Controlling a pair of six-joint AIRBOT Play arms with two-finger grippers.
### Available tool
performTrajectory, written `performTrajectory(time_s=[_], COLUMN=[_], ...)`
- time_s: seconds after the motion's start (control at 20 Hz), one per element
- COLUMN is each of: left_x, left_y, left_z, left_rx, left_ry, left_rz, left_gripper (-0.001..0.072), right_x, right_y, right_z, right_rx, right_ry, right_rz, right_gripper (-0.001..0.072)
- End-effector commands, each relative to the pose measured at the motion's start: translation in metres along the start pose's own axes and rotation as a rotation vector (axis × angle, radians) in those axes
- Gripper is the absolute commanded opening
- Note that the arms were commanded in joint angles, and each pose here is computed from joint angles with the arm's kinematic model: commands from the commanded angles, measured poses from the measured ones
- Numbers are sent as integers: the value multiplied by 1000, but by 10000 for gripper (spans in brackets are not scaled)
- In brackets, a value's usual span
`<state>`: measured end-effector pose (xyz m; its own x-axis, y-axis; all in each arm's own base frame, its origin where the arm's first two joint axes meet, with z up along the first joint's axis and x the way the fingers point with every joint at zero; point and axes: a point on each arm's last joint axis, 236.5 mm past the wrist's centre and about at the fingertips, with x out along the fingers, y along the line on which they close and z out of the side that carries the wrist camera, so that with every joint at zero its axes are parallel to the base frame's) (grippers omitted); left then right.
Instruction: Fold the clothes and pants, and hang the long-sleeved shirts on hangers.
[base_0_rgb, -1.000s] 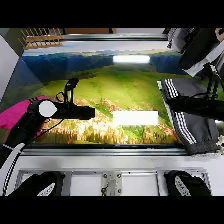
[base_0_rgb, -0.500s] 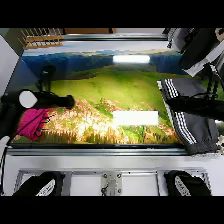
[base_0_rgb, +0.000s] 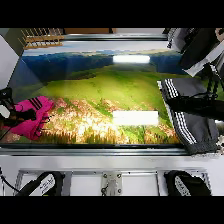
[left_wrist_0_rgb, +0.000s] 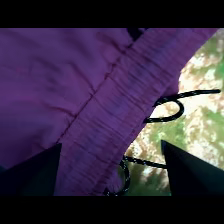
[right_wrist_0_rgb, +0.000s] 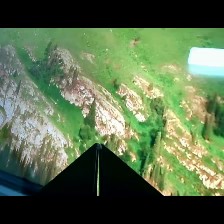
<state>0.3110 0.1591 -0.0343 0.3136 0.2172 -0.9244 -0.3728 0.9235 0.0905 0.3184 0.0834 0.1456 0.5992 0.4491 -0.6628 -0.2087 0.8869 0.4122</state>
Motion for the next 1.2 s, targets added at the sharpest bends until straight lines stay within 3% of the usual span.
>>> performTrajectory(time_s=[0.0,0.25,0.3,0.4,0.45,0.6,0.8,0.95,1.15], left_x=[44,67,68,62,56,8,-98,-172,-221], left_y=[3,-7,-7,-7,-8,-37,-156,-258,-362], left_z=[-31,-43,-43,-39,-33,-4,7,-28,-93], left_rx=[-4,66,52,4,0,16,196,374,524], left_ry=[82,149,149,128,105,-20,-162,-224,-218], left_rz=[8,16,17,20,17,-42,-296,-541,-757], left_gripper=[718,716,581,145,5,5,5,5,5], right_x=[0,0,0,0,0,0,0,0,0], right_y=[0,0,0,0,0,0,0,0,0], right_z=[0,0,0,0,0,0,0,0,0], right_rx=[0,0,0,0,0,0,0,0,0], right_ry=[1,1,1,1,1,1,1,1,1], right_rz=[1,1,1,1,1,1,1,1,1], right_gripper=[32,32,32,32,32,32,32,32,32])
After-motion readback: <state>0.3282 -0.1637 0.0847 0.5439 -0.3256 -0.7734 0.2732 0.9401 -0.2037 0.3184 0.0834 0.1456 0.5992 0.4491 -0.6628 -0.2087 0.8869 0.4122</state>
